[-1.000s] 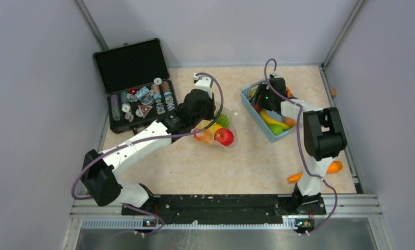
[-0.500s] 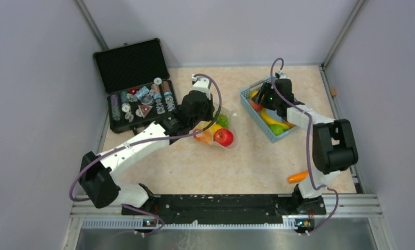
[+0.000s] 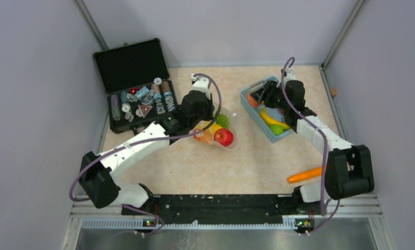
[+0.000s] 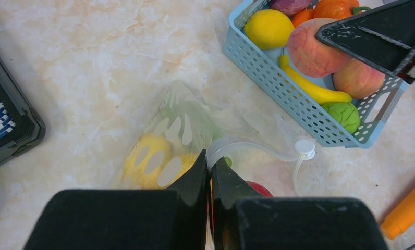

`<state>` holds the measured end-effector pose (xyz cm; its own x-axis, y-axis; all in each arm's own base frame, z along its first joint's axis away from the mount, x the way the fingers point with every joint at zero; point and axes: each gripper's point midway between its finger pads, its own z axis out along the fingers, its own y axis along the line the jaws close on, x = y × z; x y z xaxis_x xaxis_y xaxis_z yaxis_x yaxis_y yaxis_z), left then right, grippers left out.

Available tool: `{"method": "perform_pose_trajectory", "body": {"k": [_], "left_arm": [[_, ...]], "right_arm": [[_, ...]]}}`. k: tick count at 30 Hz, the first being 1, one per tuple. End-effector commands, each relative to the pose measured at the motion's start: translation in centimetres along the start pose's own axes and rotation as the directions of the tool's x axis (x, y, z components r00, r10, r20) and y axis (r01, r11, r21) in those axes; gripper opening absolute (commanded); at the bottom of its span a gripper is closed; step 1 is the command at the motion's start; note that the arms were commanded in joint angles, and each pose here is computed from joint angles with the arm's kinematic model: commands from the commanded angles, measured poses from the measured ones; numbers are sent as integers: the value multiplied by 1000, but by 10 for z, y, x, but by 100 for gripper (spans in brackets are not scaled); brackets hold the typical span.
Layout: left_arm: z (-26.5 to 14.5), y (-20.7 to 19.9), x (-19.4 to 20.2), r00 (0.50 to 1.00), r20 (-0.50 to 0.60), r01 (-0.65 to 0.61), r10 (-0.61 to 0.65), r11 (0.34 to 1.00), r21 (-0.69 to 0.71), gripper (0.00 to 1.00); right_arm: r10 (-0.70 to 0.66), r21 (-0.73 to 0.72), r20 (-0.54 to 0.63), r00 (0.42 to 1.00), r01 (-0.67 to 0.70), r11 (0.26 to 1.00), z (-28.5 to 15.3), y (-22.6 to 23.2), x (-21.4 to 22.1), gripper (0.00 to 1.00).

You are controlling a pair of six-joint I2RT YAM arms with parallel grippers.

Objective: Place the food in the zip-top bag and seal the zipper
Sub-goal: Pick up the fake fruit from the bin, then place the fake fruit in the zipper food storage bag.

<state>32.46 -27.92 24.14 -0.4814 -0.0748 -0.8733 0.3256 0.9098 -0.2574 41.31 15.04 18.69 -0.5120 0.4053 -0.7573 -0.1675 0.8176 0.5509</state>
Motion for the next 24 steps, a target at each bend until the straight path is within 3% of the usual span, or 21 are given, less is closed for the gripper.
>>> {"method": "perform_pose_trajectory", "body": {"k": [1,7,16,24], "left_arm": [[-4,-3,-22,995,88,49,-50,999,9,2],[1,-3,-21,996,80,48,-49,999,8,3],[6,1,-38,994,90,57,-58,998,11,3],[10,-5,-56,990,88,103,-107,993,50,4]], "right_arm": [[-40,-248,71,997,56,967,-26,63,-28,35],[-118,-385,101,988,148,911,-50,93,-31,37],[-285,-681,138,949,300,668,-97,151,-8,37],[-392,-751,111,913,336,569,-107,167,20,37]]}}
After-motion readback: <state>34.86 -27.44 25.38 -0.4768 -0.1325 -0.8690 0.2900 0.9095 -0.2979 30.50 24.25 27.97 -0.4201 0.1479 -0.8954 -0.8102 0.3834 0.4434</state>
